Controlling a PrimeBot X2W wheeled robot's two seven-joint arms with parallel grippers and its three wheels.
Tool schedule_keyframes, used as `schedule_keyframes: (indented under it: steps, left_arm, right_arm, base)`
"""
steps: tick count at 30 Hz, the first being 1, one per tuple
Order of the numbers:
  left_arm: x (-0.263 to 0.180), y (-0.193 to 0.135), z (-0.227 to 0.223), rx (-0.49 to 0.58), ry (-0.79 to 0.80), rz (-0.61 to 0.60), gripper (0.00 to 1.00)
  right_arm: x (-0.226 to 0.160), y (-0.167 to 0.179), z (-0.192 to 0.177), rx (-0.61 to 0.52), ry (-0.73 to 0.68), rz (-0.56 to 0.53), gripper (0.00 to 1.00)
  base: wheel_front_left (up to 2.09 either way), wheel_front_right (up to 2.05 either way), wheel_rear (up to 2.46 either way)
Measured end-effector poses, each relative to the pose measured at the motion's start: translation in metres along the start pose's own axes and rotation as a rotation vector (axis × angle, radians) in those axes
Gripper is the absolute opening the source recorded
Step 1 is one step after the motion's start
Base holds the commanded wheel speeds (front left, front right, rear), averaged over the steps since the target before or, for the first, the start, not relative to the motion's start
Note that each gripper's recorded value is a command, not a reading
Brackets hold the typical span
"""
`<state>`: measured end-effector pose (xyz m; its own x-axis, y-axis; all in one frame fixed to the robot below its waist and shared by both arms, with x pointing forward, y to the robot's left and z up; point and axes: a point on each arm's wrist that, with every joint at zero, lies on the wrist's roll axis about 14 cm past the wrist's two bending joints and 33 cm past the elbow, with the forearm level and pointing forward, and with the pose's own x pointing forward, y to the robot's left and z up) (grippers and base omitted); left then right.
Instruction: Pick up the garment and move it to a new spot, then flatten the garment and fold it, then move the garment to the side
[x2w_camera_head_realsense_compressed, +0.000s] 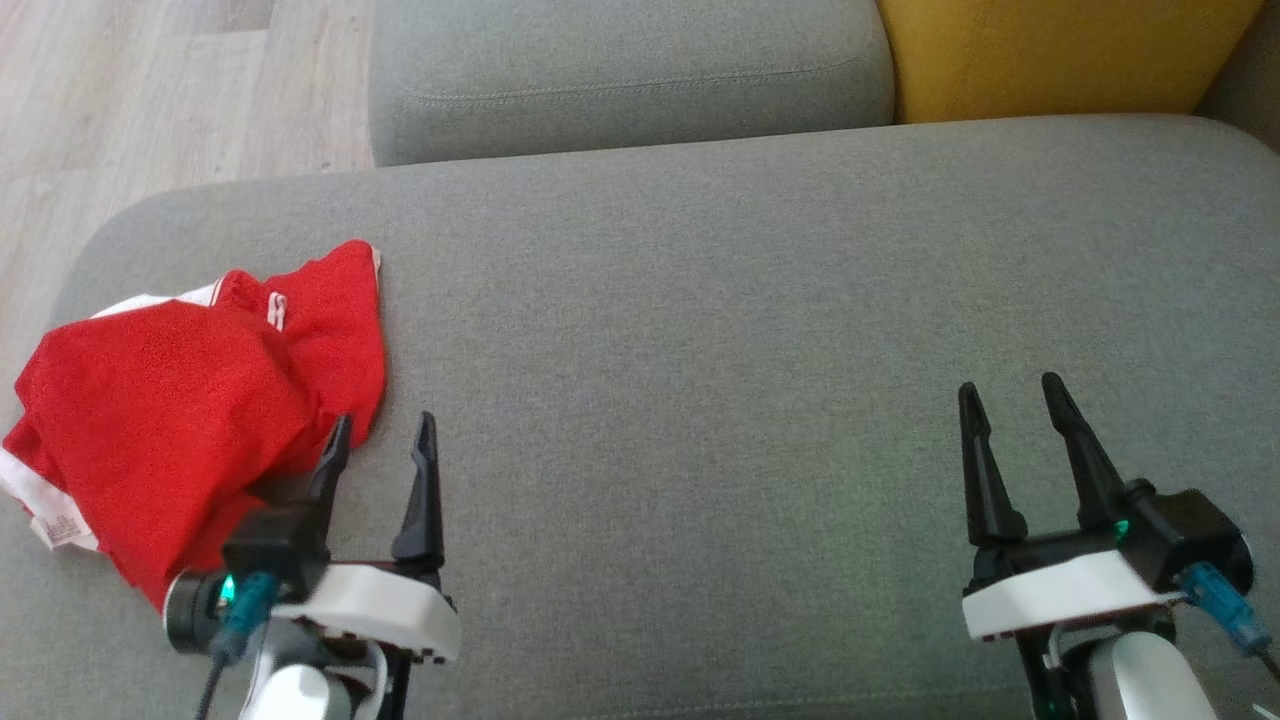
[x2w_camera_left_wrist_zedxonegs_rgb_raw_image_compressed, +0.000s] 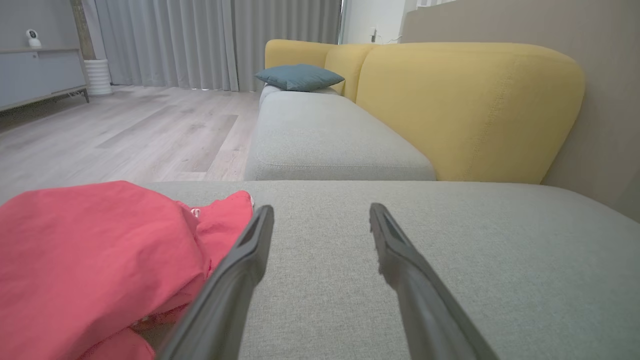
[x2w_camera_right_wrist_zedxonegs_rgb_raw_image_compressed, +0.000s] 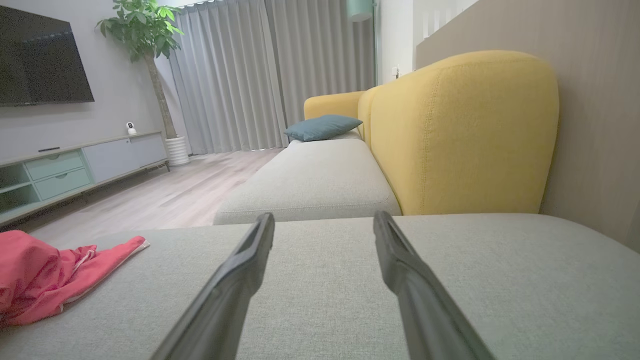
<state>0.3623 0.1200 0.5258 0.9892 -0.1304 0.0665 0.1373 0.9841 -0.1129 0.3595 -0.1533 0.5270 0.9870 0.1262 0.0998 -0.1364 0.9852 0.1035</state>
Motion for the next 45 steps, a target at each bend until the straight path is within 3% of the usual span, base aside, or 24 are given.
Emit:
schedule_keyframes:
  steps: [7,12,17,22,45]
  left_arm:
    - [-0.005,-0.01,0.003,0.112,-0.031,-0.031,1.0]
    - [-0.005,-0.013,0.015,0.107,-0.08,-0.021,1.0]
    - [-0.005,-0.009,0.025,0.092,-0.12,-0.006,1.0]
    - [-0.01,-0.004,0.024,0.065,-0.13,0.015,1.0]
    - [-0.014,0.004,-0.008,0.035,-0.04,-0.004,1.0]
  right_arm:
    - [0.0,0.004,0.004,-0.085,-0.02,0.02,1.0]
    - [0.0,0.007,0.008,-0.126,-0.039,0.034,1.0]
    - [-0.007,0.002,0.003,-0.021,-0.038,0.005,1.0]
    - [-0.01,0.002,-0.002,0.005,-0.034,0.001,1.0]
    - [-0.013,-0.011,-0.007,0.044,-0.028,-0.043,1.0]
  base:
    - [0.0,0.0,0.0]
    - [0.0,0.0,0.0]
    - [0.0,0.0,0.0]
    - [0.0,0.0,0.0]
    - [0.0,0.0,0.0]
